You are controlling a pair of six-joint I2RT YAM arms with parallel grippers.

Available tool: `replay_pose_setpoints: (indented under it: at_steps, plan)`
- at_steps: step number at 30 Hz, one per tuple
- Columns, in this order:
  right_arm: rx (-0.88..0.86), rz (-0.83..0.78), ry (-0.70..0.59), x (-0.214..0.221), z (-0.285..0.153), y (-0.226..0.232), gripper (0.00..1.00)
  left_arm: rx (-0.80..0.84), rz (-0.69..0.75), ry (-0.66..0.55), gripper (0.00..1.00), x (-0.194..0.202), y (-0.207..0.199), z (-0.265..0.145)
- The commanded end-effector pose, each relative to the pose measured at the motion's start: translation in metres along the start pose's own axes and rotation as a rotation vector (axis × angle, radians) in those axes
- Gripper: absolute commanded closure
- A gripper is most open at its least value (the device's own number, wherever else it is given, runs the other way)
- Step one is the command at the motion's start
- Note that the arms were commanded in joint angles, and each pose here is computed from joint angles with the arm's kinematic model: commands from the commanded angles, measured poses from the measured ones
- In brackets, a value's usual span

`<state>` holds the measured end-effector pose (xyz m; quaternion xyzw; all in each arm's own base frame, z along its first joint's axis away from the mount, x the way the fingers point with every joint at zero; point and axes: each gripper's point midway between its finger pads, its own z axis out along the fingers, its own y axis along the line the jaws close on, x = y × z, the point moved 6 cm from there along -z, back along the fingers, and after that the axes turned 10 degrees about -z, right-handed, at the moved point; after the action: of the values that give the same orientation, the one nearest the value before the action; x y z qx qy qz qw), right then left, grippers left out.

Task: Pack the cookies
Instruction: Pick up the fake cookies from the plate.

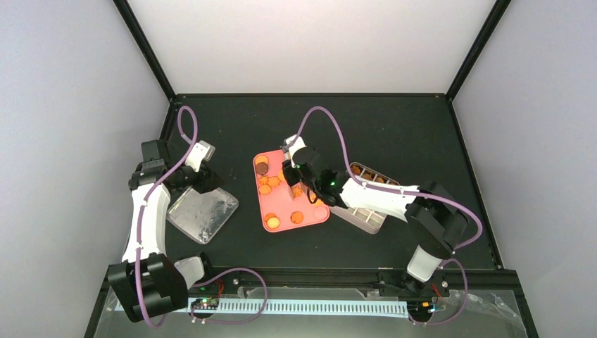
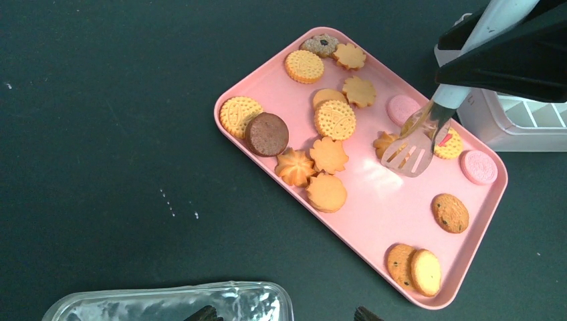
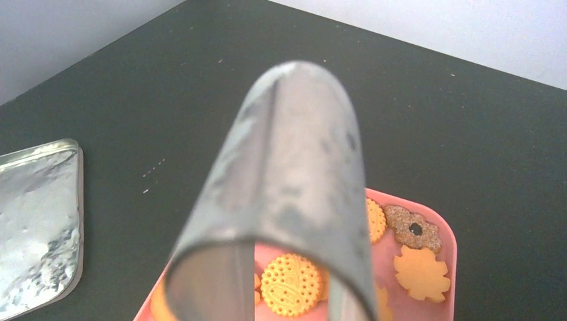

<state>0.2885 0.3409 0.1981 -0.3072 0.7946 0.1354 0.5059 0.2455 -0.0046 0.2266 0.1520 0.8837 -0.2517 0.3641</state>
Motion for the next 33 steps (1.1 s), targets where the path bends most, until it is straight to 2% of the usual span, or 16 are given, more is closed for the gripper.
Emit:
replay_pose_setpoints:
  at_steps: [1,12,17,23,29,33]
  plan:
    - [0.035,0.004,-0.061,-0.016,0.004,-0.002,0.65,0.011,0.040,-0.036,0.47,-0.011,-0.005,-0.009]
    - [0.030,0.024,-0.074,-0.011,0.004,-0.001,0.66,0.018,0.033,-0.042,0.47,-0.013,-0.006,-0.009]
    - [0.024,0.036,-0.080,-0.013,0.004,-0.001,0.74,0.020,0.031,-0.039,0.47,-0.012,-0.006,-0.009]
    - [0.030,0.037,-0.094,-0.020,-0.002,-0.003,0.77,0.022,0.029,-0.042,0.47,-0.013,-0.006,-0.009]
    - [0.063,0.030,-0.153,-0.042,-0.030,-0.014,0.78,0.023,0.030,-0.042,0.47,-0.013,-0.006,-0.009]
    - [0.119,0.032,-0.210,-0.055,-0.064,-0.029,0.78,0.023,0.030,-0.043,0.47,-0.013,-0.005,-0.008]
